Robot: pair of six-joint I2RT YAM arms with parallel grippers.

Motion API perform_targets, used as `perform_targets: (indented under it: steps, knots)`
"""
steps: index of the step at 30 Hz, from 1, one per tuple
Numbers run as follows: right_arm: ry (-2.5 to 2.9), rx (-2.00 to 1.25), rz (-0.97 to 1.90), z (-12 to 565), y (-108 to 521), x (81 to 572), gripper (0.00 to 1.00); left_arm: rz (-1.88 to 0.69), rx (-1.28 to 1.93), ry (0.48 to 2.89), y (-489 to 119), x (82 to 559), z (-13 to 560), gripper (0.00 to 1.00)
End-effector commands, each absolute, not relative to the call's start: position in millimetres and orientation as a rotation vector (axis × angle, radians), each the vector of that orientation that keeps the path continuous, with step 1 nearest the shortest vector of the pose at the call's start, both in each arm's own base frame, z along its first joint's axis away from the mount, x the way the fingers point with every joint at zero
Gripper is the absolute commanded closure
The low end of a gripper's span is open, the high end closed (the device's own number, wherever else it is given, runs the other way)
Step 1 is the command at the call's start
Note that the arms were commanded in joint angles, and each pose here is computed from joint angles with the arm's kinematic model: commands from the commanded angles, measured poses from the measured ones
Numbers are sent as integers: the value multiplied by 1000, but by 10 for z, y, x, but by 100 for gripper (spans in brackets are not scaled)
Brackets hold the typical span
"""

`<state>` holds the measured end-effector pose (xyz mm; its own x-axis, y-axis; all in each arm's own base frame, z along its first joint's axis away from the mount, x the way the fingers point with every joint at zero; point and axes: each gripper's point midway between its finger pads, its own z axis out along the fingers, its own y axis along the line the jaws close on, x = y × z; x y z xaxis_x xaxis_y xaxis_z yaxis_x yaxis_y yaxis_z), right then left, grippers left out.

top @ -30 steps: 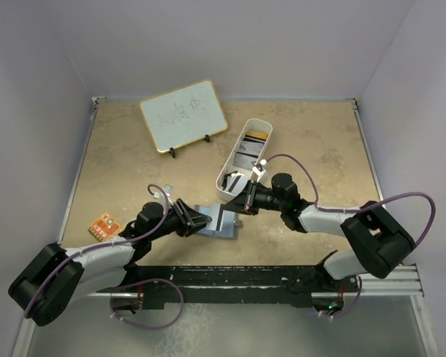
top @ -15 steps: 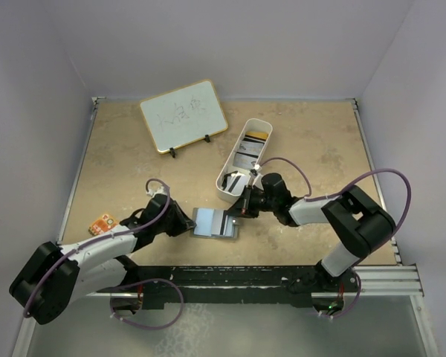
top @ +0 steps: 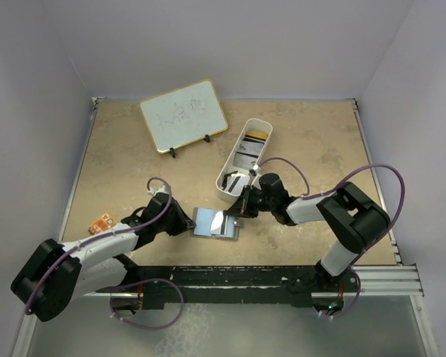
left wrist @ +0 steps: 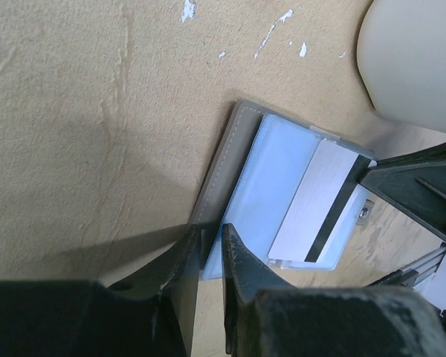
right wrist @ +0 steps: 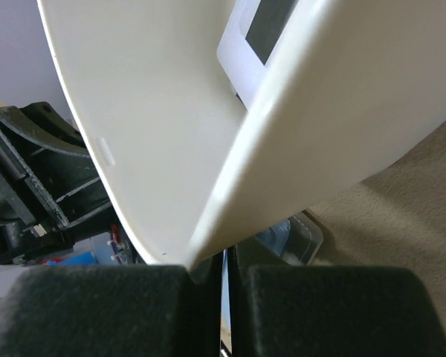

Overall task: Put the credit cards into the card holder
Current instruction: Insert the credit card into the card holder.

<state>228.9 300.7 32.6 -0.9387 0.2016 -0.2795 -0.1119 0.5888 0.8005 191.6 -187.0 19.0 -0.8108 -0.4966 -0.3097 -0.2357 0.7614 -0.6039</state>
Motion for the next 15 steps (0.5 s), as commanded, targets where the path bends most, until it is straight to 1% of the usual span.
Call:
perform_targets:
  steps: [1, 15]
  knots:
    - [2430, 60, 1234, 350, 3057, 2418, 100, -650, -555, 2553, -1718, 1838, -1, 85]
    - [2421, 71, 1191, 347, 3134, 2388, 100, -688, -596, 2552, -1730, 1786, -50, 85]
